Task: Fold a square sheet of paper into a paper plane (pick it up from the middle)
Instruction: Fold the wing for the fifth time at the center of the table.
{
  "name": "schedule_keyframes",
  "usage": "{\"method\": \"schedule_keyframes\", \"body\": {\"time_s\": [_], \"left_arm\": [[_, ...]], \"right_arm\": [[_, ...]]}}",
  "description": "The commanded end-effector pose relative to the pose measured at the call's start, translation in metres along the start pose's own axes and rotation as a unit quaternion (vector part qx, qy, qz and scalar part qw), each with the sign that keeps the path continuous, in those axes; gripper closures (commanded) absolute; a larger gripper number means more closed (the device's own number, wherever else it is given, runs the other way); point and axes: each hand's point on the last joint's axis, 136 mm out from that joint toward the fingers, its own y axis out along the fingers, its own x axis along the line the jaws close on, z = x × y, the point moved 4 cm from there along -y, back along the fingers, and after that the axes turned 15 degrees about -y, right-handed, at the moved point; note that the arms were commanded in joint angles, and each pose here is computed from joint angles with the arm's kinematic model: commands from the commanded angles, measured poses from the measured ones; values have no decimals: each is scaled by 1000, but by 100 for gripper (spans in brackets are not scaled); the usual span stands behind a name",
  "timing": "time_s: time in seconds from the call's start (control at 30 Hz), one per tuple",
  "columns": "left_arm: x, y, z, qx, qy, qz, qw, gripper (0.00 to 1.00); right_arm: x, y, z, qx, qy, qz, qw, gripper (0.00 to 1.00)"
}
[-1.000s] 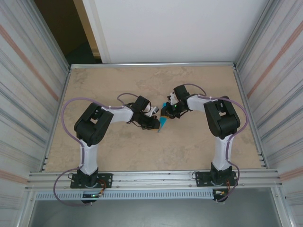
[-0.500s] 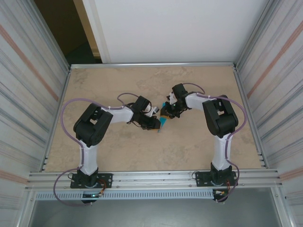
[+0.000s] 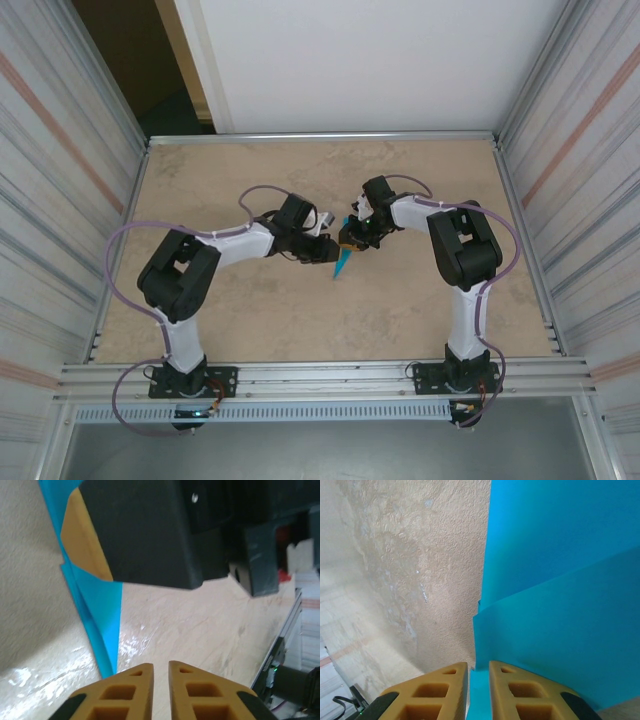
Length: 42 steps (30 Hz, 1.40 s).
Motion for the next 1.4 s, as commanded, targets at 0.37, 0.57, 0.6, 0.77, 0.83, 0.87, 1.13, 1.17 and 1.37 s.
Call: {"method": "schedule_keyframes", "body": {"time_s": [0.37, 0.57, 0.6, 0.77, 0.83, 0.87, 1.13, 1.17, 1.37], "left_arm": [[2, 35, -6, 8, -29, 20, 999, 95], [18, 40, -3, 8, -36, -8, 999, 96], [21, 41, -2, 8, -38, -11, 999, 96], [31, 44, 4, 12, -49, -19, 999, 96], [34, 45, 6, 12, -54, -23, 998, 96], [36, 44, 7, 12, -55, -24, 998, 96], [54, 44, 19, 12, -70, -35, 997, 97], [53, 44, 20, 11, -69, -33, 997, 97], [55, 42, 20, 9, -69, -29, 997, 97]], "right_arm": [[-19, 13, 14, 30, 40, 24, 998, 85], [-19, 13, 13, 30, 44, 23, 998, 86], [-19, 12, 13, 30, 44, 23, 998, 86], [-20, 13, 14, 31, 48, 25, 998, 86], [-22, 13, 14, 31, 51, 26, 998, 86], [-21, 13, 14, 31, 51, 26, 998, 86], [-5, -11, -9, -4, 37, 7, 999, 84], [-1, -18, -14, -13, 32, 3, 999, 83], [4, -54, -28, -60, 10, 8, 998, 72]]}}
